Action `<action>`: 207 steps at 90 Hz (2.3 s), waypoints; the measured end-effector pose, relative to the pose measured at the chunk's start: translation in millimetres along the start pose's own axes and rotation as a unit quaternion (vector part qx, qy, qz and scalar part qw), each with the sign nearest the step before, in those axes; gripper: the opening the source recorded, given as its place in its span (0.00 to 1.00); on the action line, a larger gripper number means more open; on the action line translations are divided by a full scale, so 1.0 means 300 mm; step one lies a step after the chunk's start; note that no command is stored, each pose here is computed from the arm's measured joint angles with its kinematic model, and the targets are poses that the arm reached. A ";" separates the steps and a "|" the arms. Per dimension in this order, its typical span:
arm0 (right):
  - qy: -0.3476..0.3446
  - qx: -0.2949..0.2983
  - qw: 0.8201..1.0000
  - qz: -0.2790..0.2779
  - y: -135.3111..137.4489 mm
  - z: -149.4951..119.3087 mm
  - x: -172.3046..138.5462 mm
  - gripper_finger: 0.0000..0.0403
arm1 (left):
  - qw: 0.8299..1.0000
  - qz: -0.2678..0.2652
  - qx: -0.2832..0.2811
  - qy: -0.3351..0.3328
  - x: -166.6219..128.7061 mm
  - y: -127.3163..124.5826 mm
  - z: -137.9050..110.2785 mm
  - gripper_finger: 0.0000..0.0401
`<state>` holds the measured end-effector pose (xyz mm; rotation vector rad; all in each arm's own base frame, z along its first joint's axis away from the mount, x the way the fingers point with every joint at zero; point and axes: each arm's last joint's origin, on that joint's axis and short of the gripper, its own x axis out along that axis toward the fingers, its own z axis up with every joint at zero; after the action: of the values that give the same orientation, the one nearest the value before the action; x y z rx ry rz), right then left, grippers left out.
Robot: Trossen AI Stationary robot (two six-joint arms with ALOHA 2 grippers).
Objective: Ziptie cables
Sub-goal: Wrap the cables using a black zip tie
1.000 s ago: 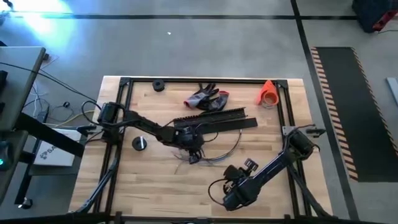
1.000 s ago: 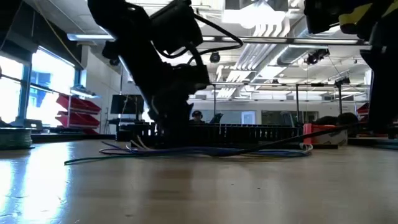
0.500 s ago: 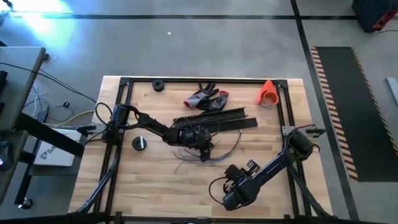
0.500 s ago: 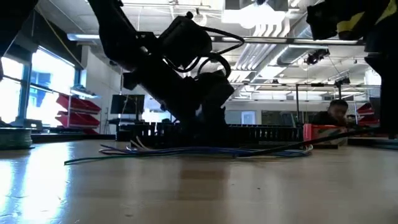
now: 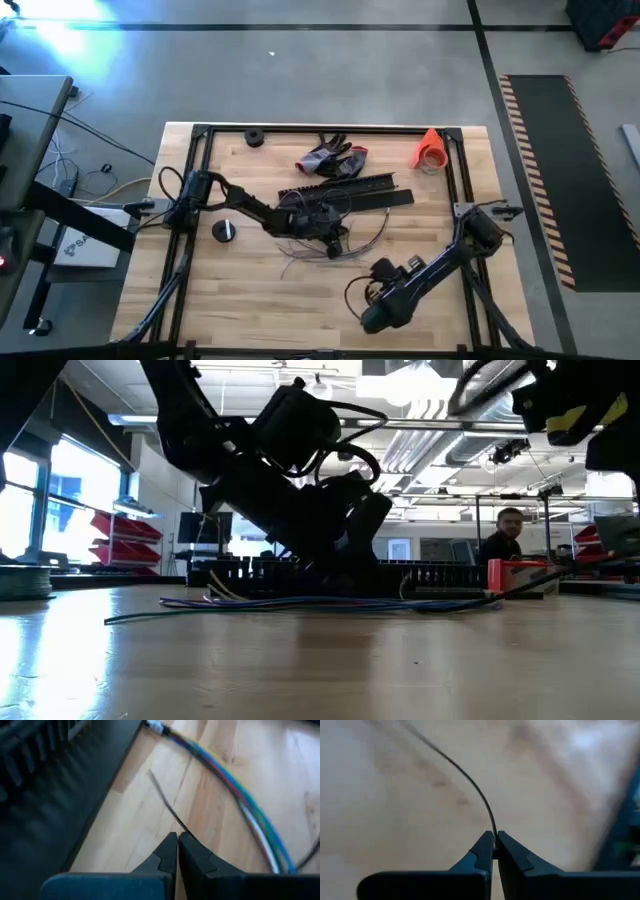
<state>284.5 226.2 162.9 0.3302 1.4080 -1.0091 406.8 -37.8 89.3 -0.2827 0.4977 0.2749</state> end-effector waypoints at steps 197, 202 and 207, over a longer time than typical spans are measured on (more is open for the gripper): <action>-0.073 0.066 0.989 -0.108 0.074 -0.066 0.187 0.00 | 0.983 -0.082 0.164 0.025 -0.077 -0.156 -0.048 0.00; -0.073 0.066 0.989 -0.108 0.075 -0.063 0.187 0.00 | 0.984 -0.090 0.147 0.049 -0.069 -0.133 -0.049 0.00; -0.075 0.064 0.989 -0.108 0.075 -0.063 0.187 0.00 | 0.986 -0.078 0.133 0.068 -0.060 -0.106 -0.050 0.00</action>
<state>280.3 231.2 99.9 0.1929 1.2636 -1.2778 395.5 -75.7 92.2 -0.0790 0.6368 0.0349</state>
